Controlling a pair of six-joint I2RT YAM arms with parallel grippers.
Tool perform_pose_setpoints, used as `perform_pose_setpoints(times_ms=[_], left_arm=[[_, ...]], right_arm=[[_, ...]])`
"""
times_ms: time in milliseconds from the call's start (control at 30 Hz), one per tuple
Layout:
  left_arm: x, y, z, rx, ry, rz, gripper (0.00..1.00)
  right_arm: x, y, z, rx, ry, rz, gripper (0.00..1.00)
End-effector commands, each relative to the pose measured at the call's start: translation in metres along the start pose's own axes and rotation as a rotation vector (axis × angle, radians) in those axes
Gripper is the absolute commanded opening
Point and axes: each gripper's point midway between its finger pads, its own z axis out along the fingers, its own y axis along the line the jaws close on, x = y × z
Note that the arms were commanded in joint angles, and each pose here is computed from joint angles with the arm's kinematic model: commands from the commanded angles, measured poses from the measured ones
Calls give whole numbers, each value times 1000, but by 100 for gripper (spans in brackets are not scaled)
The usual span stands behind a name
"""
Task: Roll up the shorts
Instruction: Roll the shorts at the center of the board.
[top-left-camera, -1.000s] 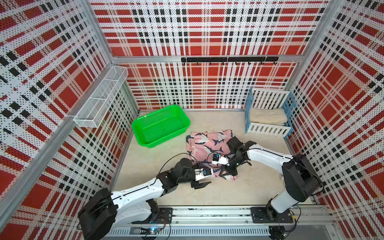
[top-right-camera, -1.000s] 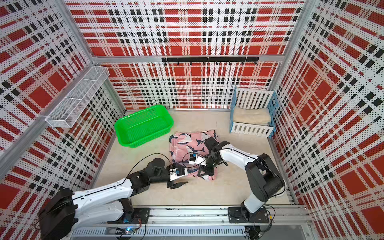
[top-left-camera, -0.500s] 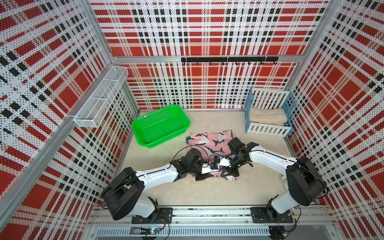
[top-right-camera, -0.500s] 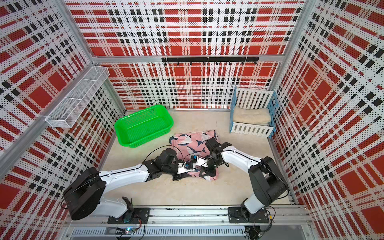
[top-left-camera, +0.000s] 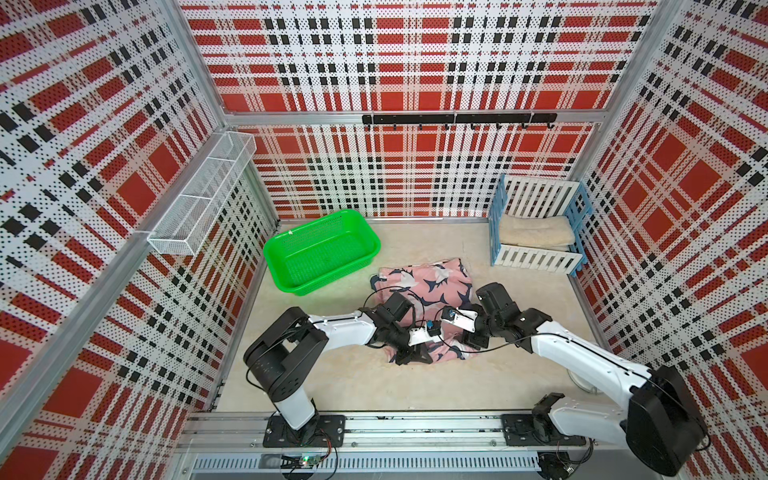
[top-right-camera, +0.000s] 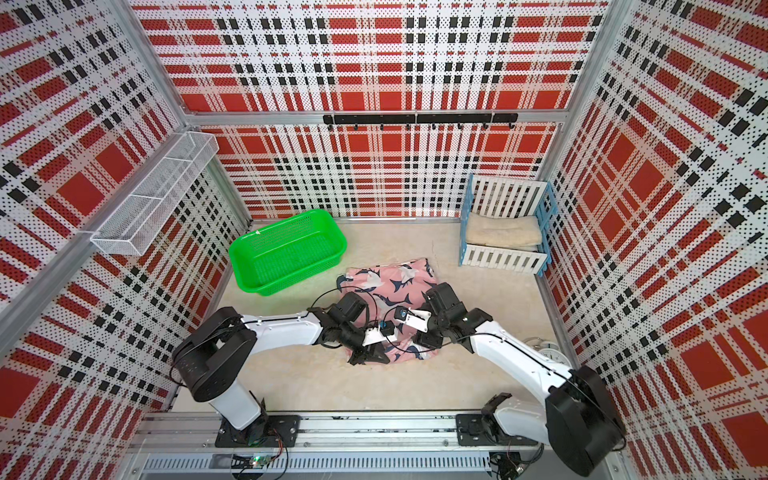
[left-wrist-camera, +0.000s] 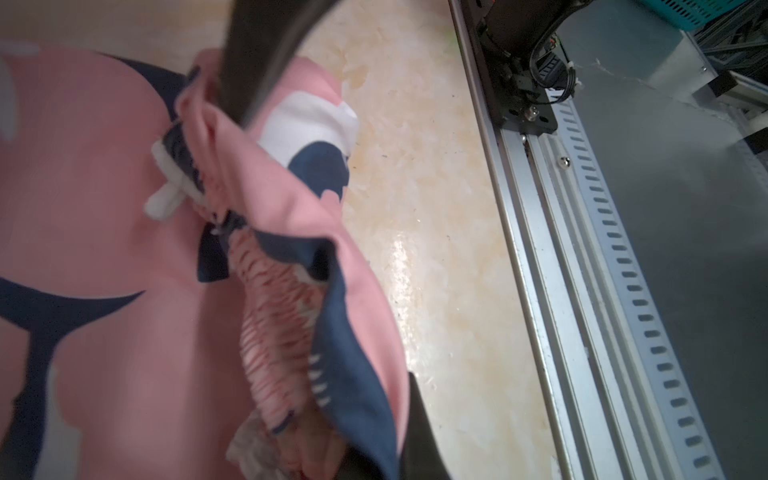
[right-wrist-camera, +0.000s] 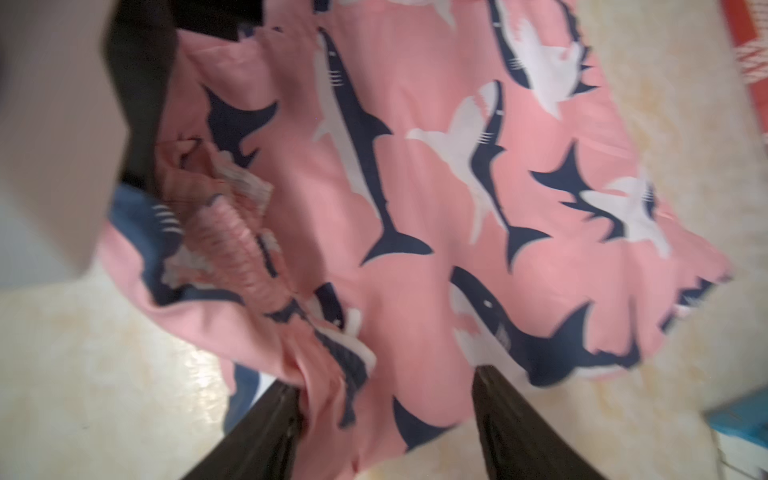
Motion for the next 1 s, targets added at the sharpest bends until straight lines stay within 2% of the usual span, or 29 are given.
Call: perform_pose_setpoints(times_ms=[0, 133, 233, 333, 467, 567, 767, 967], left_arm=[[5, 5, 0, 82, -30, -164, 0], [11, 29, -8, 59, -58, -238, 0], [13, 46, -10, 23, -61, -306, 0], [15, 58, -5, 11, -50, -377, 0], [21, 53, 0, 86, -57, -432, 0], [23, 50, 1, 111, -61, -450, 0], [19, 47, -9, 126, -97, -454, 0], [22, 45, -6, 144, -94, -474, 0]], right_arm=[[-3, -53, -26, 283, 1, 24, 71], [-11, -46, -41, 261, -46, -14, 69], [-25, -15, -49, 122, -142, -91, 66], [-39, 21, -51, 21, -205, -195, 66], [-33, 75, -27, -104, -117, -375, 67], [-31, 97, -8, -144, -80, -450, 67], [-12, 116, 33, -181, 15, -509, 65], [4, 92, 69, -46, 121, -533, 68]])
